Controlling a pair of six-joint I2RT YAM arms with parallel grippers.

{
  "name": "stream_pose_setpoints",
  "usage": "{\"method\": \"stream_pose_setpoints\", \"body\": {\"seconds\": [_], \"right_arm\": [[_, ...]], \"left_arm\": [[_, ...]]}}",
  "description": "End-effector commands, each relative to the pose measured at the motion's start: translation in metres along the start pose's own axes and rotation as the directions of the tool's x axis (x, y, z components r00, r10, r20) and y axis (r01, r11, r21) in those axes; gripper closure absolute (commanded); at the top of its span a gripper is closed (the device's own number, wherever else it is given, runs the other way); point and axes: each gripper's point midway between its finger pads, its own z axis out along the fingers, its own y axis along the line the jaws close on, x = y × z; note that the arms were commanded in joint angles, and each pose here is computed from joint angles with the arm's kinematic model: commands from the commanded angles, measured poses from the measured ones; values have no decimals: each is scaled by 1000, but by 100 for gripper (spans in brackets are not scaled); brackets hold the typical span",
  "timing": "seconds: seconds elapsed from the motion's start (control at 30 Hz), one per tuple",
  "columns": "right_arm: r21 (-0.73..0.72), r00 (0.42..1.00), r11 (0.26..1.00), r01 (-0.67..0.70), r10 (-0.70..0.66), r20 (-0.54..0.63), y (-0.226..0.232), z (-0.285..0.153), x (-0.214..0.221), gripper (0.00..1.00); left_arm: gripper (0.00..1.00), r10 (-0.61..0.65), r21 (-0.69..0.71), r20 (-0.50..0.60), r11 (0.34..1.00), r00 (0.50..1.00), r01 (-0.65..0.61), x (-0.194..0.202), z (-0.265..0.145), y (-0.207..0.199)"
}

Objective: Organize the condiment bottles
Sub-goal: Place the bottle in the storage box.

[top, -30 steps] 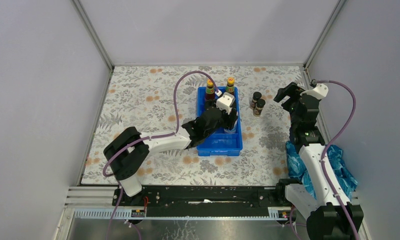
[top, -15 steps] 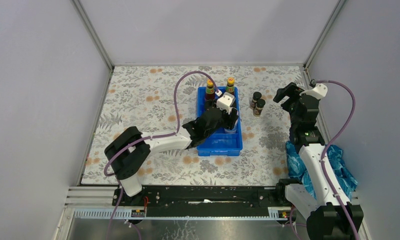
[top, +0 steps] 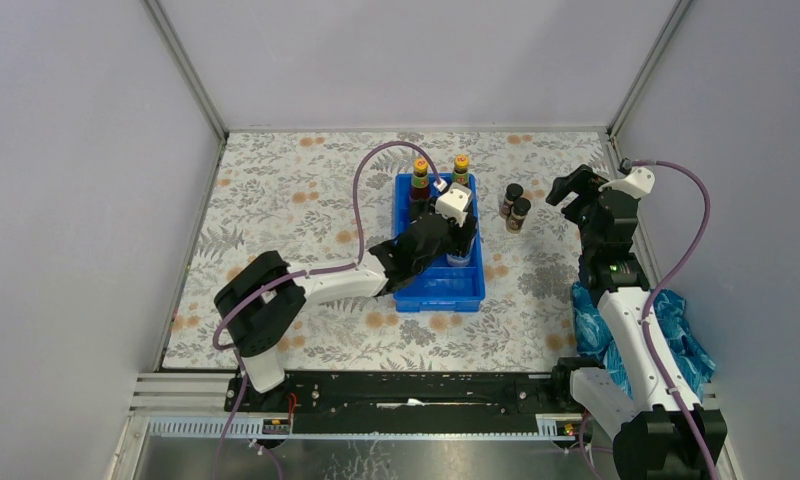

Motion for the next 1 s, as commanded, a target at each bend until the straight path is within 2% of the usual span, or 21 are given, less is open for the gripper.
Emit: {"method": "stream_pose_setpoints", "body": {"seconds": [0.0, 0.17, 0.77, 0.97], "right_arm": [[-29, 999, 999, -19, 20, 37, 6, 0, -10, 11], [-32, 999, 999, -21, 22, 36, 7, 0, -10, 11], [-34, 999, 999, -18, 19, 32, 7, -2, -10, 11], [-37, 999, 999, -15, 16, 29, 8, -2, -9, 11]], "left_arm": [[73, 26, -54, -5, 998, 1000, -27, 1, 6, 7], [69, 42, -67, -10, 997, 999, -42, 0, 4, 4], [18, 37, -65, 2, 997, 999, -37, -6, 2, -2], [14, 35, -73, 3, 997, 999, -35, -7, 2, -1]]}}
